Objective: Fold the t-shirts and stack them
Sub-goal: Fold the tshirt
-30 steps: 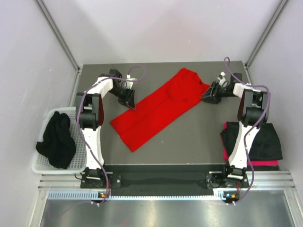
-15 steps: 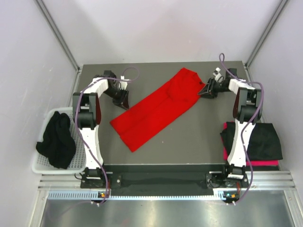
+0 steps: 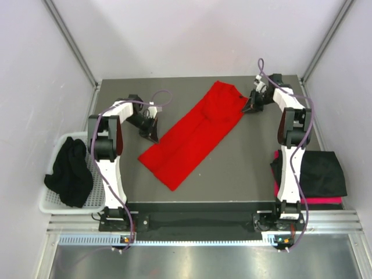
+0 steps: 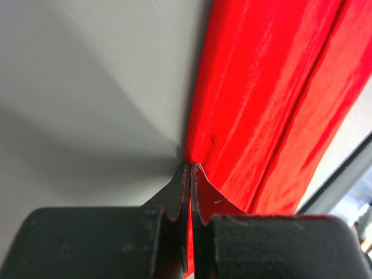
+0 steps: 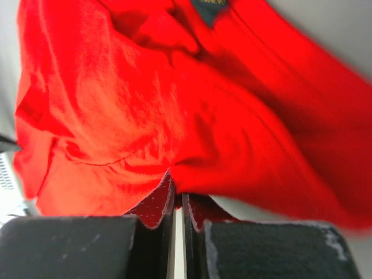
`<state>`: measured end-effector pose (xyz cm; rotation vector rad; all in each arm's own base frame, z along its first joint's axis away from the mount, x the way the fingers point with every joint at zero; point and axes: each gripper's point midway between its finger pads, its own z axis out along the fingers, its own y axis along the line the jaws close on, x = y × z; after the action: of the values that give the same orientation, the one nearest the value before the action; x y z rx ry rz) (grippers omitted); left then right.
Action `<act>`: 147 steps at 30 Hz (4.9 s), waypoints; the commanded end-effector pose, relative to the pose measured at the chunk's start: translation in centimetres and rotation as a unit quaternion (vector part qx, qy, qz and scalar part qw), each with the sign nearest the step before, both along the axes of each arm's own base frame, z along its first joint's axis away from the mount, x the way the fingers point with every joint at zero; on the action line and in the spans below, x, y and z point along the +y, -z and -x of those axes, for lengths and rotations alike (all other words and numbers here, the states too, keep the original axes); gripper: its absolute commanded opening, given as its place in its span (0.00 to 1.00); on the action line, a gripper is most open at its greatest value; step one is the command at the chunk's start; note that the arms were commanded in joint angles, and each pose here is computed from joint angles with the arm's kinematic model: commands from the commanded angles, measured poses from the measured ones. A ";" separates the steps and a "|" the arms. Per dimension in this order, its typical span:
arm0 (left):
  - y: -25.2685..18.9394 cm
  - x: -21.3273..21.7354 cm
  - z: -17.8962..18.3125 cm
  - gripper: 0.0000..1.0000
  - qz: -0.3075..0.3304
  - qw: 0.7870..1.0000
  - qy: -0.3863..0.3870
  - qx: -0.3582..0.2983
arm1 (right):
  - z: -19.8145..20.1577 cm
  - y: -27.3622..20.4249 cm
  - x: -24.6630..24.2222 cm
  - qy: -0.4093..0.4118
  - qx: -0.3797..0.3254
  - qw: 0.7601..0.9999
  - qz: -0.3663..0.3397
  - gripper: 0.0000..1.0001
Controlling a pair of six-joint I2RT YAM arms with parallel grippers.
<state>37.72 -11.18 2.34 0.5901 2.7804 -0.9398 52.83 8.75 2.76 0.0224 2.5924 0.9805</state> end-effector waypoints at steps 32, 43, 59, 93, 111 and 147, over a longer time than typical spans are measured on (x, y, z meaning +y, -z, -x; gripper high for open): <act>-6.1 -5.4 14.3 0.26 -0.029 0.986 0.166 0.011 | -9.1 1.6 -2.7 0.003 -0.144 0.974 0.177 0.34; -3.8 -12.7 20.6 0.27 -0.083 0.933 0.349 0.002 | -6.8 -4.4 -5.8 0.019 -0.168 0.963 0.212 0.70; 0.4 -17.2 20.3 0.39 -0.125 0.910 0.394 -0.026 | 3.4 -10.9 -10.7 0.036 -0.203 0.957 0.204 1.00; -13.6 -15.7 11.1 0.25 -0.092 0.944 0.221 -0.227 | 20.0 -20.3 -0.8 -0.056 -0.243 0.964 -0.091 1.00; -13.7 -3.0 0.2 0.18 -0.089 0.964 -0.094 -0.232 | 32.3 -5.1 13.4 -0.131 0.131 0.967 -0.173 0.83; -11.8 -0.5 -1.6 0.17 -0.071 0.963 -0.123 -0.228 | 36.8 -3.3 20.0 -0.627 -0.219 0.719 0.204 0.46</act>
<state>38.19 -11.64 11.85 0.3908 2.5306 -0.4842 15.41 31.19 8.72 -1.6835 2.2837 0.7541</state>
